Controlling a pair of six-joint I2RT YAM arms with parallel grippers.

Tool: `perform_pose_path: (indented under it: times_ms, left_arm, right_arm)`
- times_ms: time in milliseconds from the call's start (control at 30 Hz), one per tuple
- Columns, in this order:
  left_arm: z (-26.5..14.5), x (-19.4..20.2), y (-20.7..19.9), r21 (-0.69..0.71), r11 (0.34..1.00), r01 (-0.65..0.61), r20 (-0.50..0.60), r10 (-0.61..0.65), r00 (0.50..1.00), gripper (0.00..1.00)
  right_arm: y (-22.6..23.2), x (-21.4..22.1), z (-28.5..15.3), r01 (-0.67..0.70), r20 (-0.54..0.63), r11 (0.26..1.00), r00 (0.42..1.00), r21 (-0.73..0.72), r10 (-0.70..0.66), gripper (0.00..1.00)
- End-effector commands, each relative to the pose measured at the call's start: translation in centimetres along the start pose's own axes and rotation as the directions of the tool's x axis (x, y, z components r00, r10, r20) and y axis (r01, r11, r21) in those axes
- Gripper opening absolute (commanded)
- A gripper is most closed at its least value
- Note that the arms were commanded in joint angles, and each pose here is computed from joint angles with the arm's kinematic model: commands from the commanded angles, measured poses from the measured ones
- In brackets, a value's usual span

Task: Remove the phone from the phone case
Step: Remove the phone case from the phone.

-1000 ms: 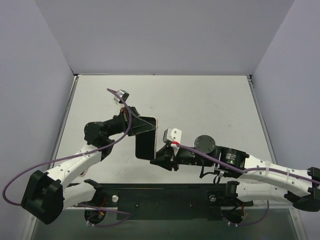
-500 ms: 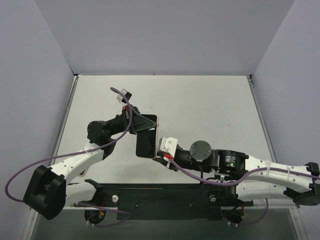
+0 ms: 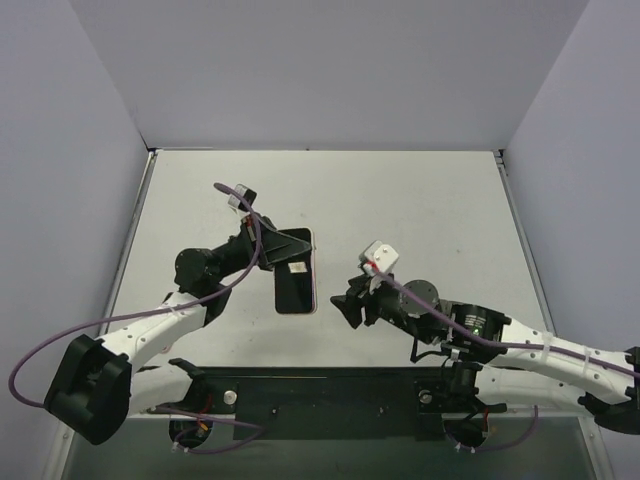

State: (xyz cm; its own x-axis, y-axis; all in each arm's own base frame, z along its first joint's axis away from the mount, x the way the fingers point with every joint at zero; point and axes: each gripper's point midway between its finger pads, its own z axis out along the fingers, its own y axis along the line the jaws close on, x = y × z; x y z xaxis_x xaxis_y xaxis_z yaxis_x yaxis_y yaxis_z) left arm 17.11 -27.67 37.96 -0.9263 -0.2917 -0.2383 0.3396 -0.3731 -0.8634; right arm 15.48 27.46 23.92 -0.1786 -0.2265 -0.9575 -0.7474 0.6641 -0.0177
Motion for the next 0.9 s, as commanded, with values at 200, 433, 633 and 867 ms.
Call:
perform_pose_path:
  times_ms: [200,433,633,867]
  left_arm:
    - [-2.1,-5.8,0.6,-0.219,0.945,-0.242,0.326,0.305,0.895,0.0]
    - [-3.2,-6.3,-0.2,-0.229,0.94,-0.255,0.398,0.329,0.856,0.0]
    - [-3.7,-6.5,0.2,-0.22,0.948,-0.229,0.425,0.304,0.852,0.0]
    - [-3.6,-6.3,0.0,-0.2,0.953,-0.226,0.416,0.292,0.861,0.0]
  right_arm:
    - [5.9,-6.9,-2.5,-0.621,-0.129,0.647,0.758,-0.443,0.639,0.45]
    - [6.6,-9.8,-3.1,-0.642,-0.124,0.563,0.709,-0.52,0.694,0.36]
    - [6.7,-10.4,-2.8,-0.646,-0.122,0.543,0.696,-0.536,0.707,0.35]
    - [5.5,-10.3,-1.6,-0.675,-0.1,0.539,0.665,-0.503,0.74,0.35]
